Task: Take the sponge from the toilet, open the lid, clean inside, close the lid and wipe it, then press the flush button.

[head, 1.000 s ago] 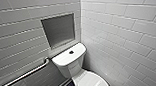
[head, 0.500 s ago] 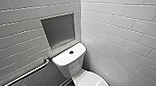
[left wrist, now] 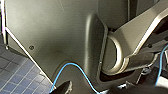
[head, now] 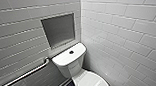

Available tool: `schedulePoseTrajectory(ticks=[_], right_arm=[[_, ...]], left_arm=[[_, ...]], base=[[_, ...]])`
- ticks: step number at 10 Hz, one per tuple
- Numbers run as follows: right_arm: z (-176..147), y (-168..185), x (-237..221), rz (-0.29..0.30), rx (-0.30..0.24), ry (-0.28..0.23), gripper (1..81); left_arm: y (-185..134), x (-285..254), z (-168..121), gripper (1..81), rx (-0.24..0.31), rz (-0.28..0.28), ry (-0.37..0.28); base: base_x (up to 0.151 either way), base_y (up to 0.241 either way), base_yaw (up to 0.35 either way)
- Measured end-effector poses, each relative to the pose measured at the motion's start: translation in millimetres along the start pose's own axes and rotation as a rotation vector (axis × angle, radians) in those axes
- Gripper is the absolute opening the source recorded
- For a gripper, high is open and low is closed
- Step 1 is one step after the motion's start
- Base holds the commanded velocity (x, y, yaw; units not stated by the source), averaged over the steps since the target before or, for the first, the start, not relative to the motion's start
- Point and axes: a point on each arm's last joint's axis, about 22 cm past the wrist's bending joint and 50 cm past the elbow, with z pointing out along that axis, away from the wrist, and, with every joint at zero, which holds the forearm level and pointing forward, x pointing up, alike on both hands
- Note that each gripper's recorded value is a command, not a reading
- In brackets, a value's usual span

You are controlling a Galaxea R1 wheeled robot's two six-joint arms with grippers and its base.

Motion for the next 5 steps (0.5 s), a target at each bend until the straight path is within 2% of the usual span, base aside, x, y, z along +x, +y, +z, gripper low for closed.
schedulePoseTrajectory(ticks=[2,5], right_arm=[[-4,-5,49,-0.021,-0.011,-0.004,1.0],[4,-27,110,-0.059,0.004,0.003,1.0]], left_arm=[[7,2,7,81.1,0.011,0.002,0.014],[7,-5,8,81.1,0.016,-0.003,0.010]], base=[[0.000,0.000,0.000],[0.000,0.000,0.000]])
